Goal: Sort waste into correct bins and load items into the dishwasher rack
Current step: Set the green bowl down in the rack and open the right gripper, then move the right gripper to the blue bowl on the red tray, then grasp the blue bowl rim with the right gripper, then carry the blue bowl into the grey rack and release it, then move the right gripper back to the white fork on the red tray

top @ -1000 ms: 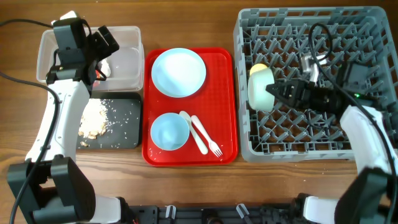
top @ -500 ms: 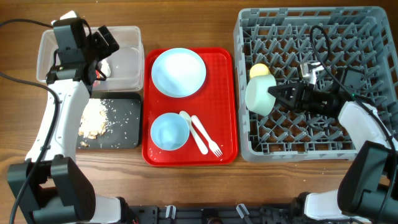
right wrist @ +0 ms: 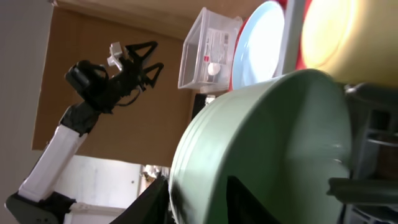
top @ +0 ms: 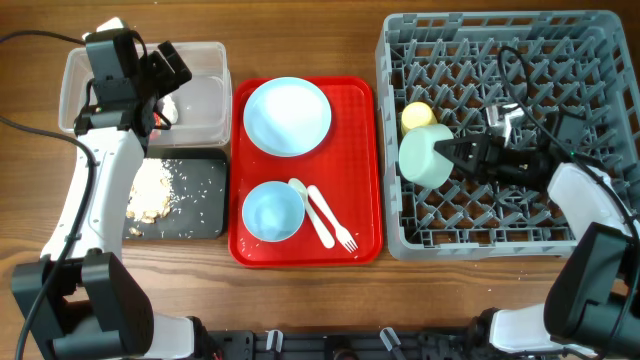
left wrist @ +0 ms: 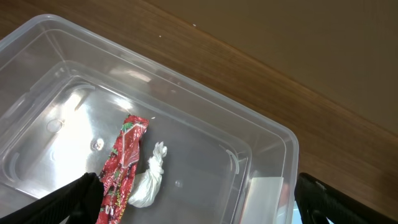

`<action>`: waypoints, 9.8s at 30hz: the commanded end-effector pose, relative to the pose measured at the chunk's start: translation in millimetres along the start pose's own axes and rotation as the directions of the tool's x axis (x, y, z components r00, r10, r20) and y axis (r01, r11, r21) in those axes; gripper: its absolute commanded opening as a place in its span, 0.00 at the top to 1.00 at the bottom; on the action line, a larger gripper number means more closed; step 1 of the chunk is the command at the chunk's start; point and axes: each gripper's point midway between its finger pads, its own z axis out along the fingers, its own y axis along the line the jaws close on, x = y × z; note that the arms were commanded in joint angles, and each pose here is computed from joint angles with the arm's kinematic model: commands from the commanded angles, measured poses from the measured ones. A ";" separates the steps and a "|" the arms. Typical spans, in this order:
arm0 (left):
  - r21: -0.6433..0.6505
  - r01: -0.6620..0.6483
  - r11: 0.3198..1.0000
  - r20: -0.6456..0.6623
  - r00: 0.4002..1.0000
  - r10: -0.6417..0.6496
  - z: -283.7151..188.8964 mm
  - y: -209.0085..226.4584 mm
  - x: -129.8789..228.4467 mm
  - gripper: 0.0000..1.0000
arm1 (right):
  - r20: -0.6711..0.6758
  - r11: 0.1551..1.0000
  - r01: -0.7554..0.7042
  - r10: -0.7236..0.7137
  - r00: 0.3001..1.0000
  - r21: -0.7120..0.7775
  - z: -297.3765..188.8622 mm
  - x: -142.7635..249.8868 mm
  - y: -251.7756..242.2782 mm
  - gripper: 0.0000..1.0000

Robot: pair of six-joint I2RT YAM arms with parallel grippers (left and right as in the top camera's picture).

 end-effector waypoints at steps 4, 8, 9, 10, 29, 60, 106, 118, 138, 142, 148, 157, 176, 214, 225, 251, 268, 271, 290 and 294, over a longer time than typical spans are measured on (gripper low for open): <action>0.000 0.011 1.000 0.011 1.000 -0.011 -2.1 0.6 -3.9 0.00 | 0.078 0.984 -0.049 0.036 0.996 0.169 -29.5 -4.1 -35.2 0.59; -0.001 0.011 1.000 0.010 1.000 -0.011 -1.9 0.7 -3.7 0.00 | 0.108 0.948 -0.083 0.052 0.993 0.308 -47.0 -9.7 -53.0 0.59; 0.000 0.011 1.000 0.011 1.000 -0.011 -2.1 0.6 -3.9 0.00 | 0.111 0.944 -0.080 0.047 0.993 0.320 -49.7 -12.9 -48.6 0.59; 0.000 0.011 1.000 0.011 1.000 -0.011 -2.1 0.6 -3.9 0.00 | 0.113 0.933 -0.069 0.031 0.993 0.353 -53.5 -17.3 -45.3 0.59; -0.001 0.011 1.000 0.011 1.000 -0.011 -1.9 0.6 -3.8 0.00 | -0.043 0.596 0.132 -0.161 0.986 0.792 -45.9 22.9 33.1 0.94; 0.000 0.011 1.000 0.011 1.000 -0.011 -2.1 0.6 -3.9 0.00 | -0.161 0.644 0.311 -0.282 0.946 0.699 5.5 -5.7 24.2 0.85; 0.000 0.011 1.000 0.011 1.000 -0.011 -2.1 0.6 -3.9 0.00 | -0.647 0.210 0.973 -0.756 0.097 -0.100 283.1 211.7 13.2 0.61; -0.001 0.011 1.000 0.011 1.000 -0.011 -1.9 0.6 -3.8 0.00 | -0.660 0.200 0.978 -0.743 0.113 -0.057 289.9 206.7 -2.2 0.62; -0.001 0.011 1.000 0.011 1.000 -0.011 -2.0 0.6 -3.8 0.00 | -0.643 0.274 0.934 -0.763 0.065 -0.230 300.8 256.0 -12.0 0.66; 0.000 0.011 1.000 0.011 1.000 -0.011 -2.1 0.6 -3.9 0.00 | -0.641 0.262 0.936 -0.766 0.055 -0.234 301.6 257.2 -11.6 0.70; -0.001 0.011 1.000 0.011 1.000 -0.011 -2.1 0.6 -4.0 0.00 | -0.640 0.254 0.944 -0.766 0.062 -0.213 303.0 252.9 -11.6 0.80; 0.000 0.011 1.000 0.011 1.000 -0.011 -2.1 0.6 -3.9 0.00 | -0.627 0.248 0.945 -0.776 0.064 -0.212 301.6 250.4 -1.5 0.96; -0.001 0.011 1.000 0.011 1.000 -0.011 -2.1 0.6 -4.0 0.00 | -0.389 0.315 0.944 -0.860 0.329 0.101 247.4 155.9 139.5 0.96; 0.000 0.011 1.000 0.011 1.000 -0.011 -2.1 0.6 -3.9 0.00 | 0.214 0.987 0.089 -0.059 0.975 -0.136 -11.1 -172.8 -12.6 0.83; 0.000 0.011 1.000 0.011 1.000 -0.011 -2.1 0.6 -3.9 0.00 | 0.335 0.968 0.244 -0.211 0.918 -0.058 -36.0 -190.6 -18.6 0.36; 0.000 0.011 1.000 0.011 1.000 -0.011 -2.1 0.6 -3.9 0.00 | 0.305 0.975 0.216 -0.191 0.933 -0.049 -7.1 -245.9 33.4 0.45; -0.001 0.011 1.000 0.011 1.000 -0.011 -2.1 0.6 -4.0 0.00 | -0.469 0.274 0.752 -0.641 0.608 0.599 200.7 -103.6 82.6 0.41; 0.000 0.011 1.000 0.011 1.000 -0.011 -2.1 0.6 -3.9 0.00 | -0.619 0.273 0.834 -0.568 0.542 0.480 231.3 -23.8 83.3 0.27; -0.001 0.011 1.000 0.011 1.000 -0.011 -1.9 0.6 -3.8 0.00 | -0.860 0.480 0.767 -0.050 0.507 0.425 190.6 181.3 -49.9 0.70; 0.000 0.011 1.000 0.011 1.000 -0.011 -2.1 0.6 -3.9 0.00 | -0.862 0.479 0.769 -0.049 0.505 0.423 186.3 188.9 -68.9 0.64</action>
